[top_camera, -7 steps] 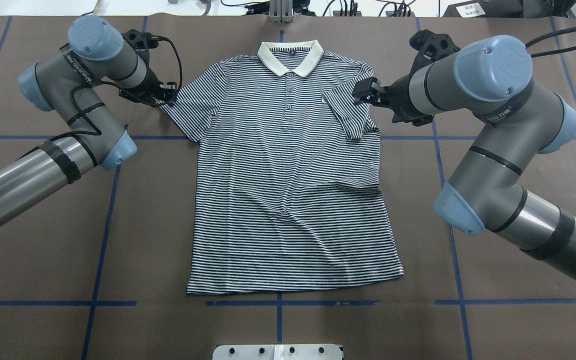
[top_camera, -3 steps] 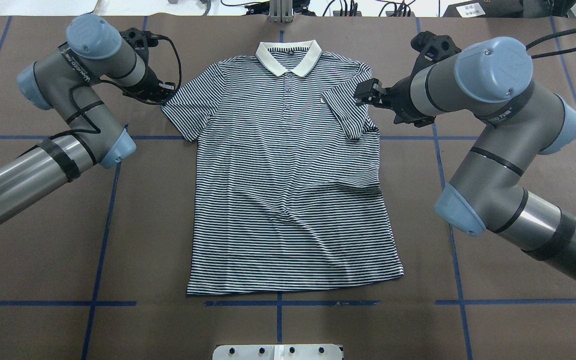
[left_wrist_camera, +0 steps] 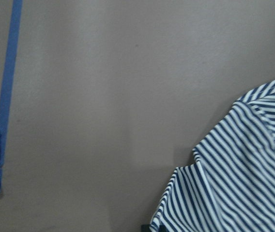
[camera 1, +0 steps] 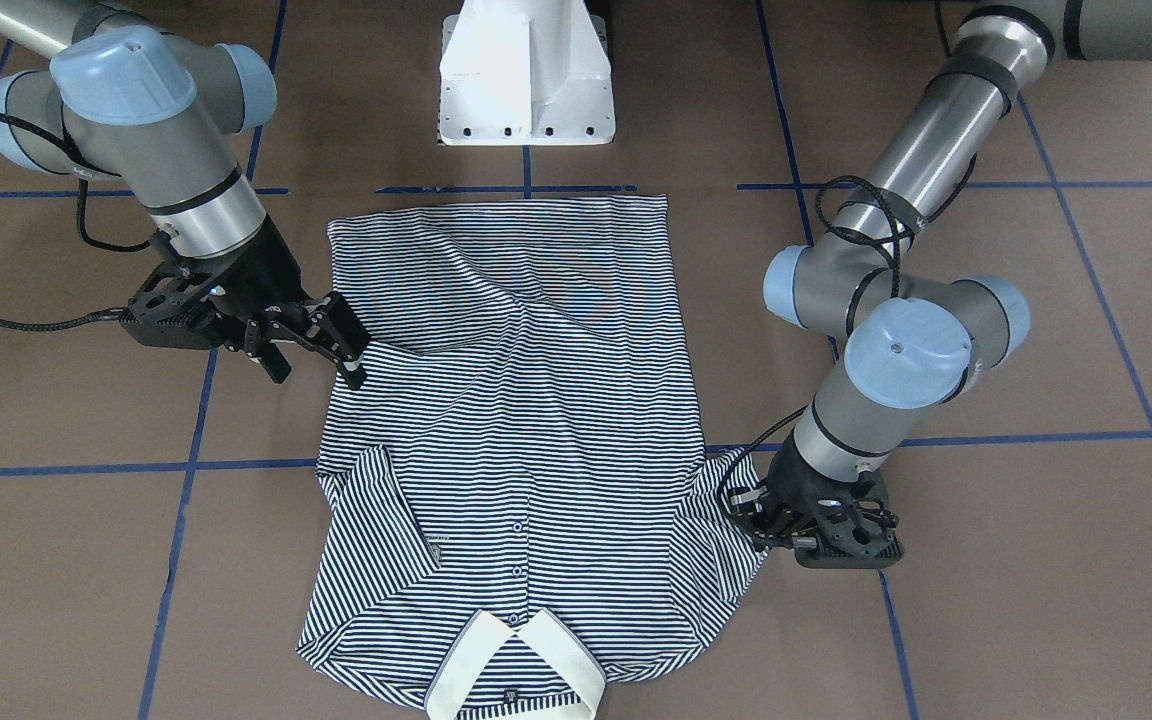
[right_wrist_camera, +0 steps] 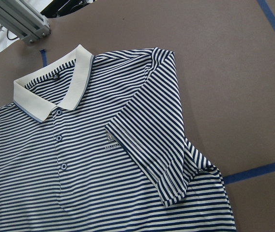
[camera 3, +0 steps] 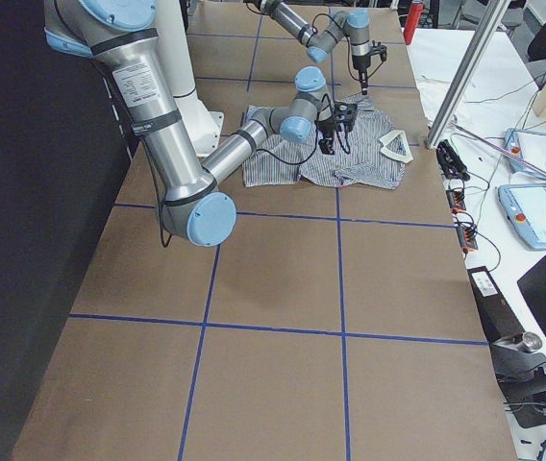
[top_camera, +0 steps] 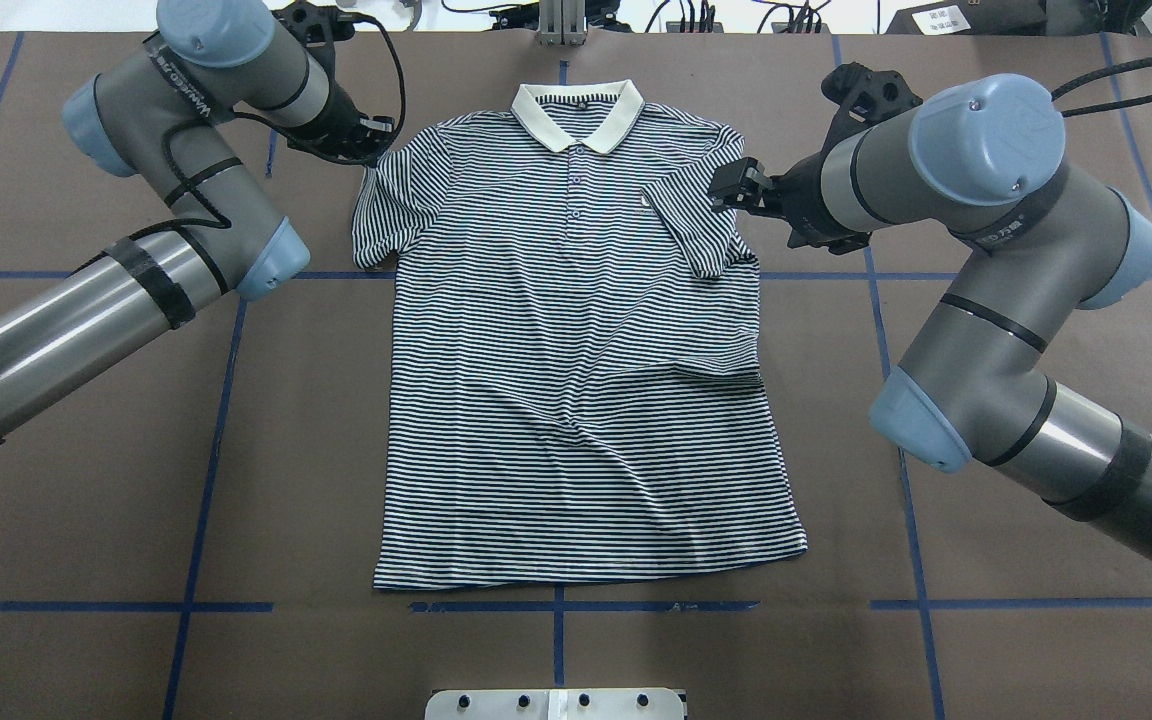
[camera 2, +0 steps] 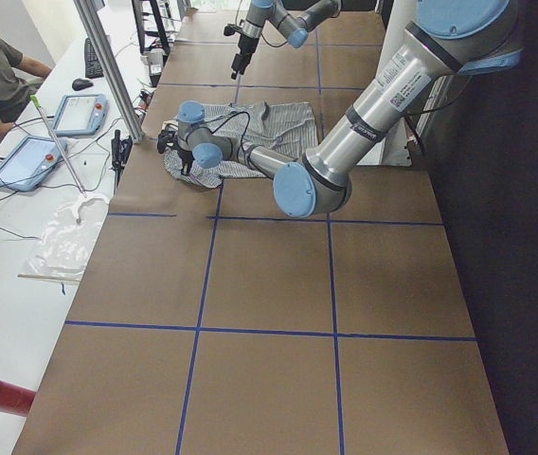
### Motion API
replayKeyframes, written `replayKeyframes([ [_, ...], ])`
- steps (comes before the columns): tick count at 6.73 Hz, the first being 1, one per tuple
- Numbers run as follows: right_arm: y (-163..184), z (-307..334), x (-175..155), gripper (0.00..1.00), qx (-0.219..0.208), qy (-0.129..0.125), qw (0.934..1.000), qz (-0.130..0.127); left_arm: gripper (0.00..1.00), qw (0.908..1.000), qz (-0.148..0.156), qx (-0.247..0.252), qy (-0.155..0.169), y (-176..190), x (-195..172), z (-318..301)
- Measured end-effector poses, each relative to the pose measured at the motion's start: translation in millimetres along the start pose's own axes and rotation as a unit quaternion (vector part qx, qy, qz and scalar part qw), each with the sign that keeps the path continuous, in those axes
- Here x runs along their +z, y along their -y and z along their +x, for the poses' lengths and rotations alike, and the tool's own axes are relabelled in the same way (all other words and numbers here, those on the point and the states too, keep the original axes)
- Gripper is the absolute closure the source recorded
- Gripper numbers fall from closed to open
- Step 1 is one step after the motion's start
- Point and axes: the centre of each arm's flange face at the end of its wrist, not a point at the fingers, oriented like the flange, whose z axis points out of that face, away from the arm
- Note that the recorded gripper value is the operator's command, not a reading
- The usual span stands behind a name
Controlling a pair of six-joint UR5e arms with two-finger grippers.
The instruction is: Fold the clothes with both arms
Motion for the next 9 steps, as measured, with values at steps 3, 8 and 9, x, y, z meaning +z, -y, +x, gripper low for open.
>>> replayKeyframes([
  [3, -1, 0, 1, 0.00, -0.001, 0.000, 1.0000, -0.001, 1.00, 0.9999, 0.012, -0.008, -0.007, -24, 13, 65],
  [8, -3, 1, 5, 0.00, -0.002, -0.003, 1.0000, -0.003, 0.17, 0.9996, 0.029, -0.003, -0.001, -19, 33, 99],
  [9, -5, 1, 6, 0.00, -0.003, -0.003, 1.0000, -0.005, 0.14, 0.9994, 0.032, 0.000, -0.007, -22, 31, 102],
])
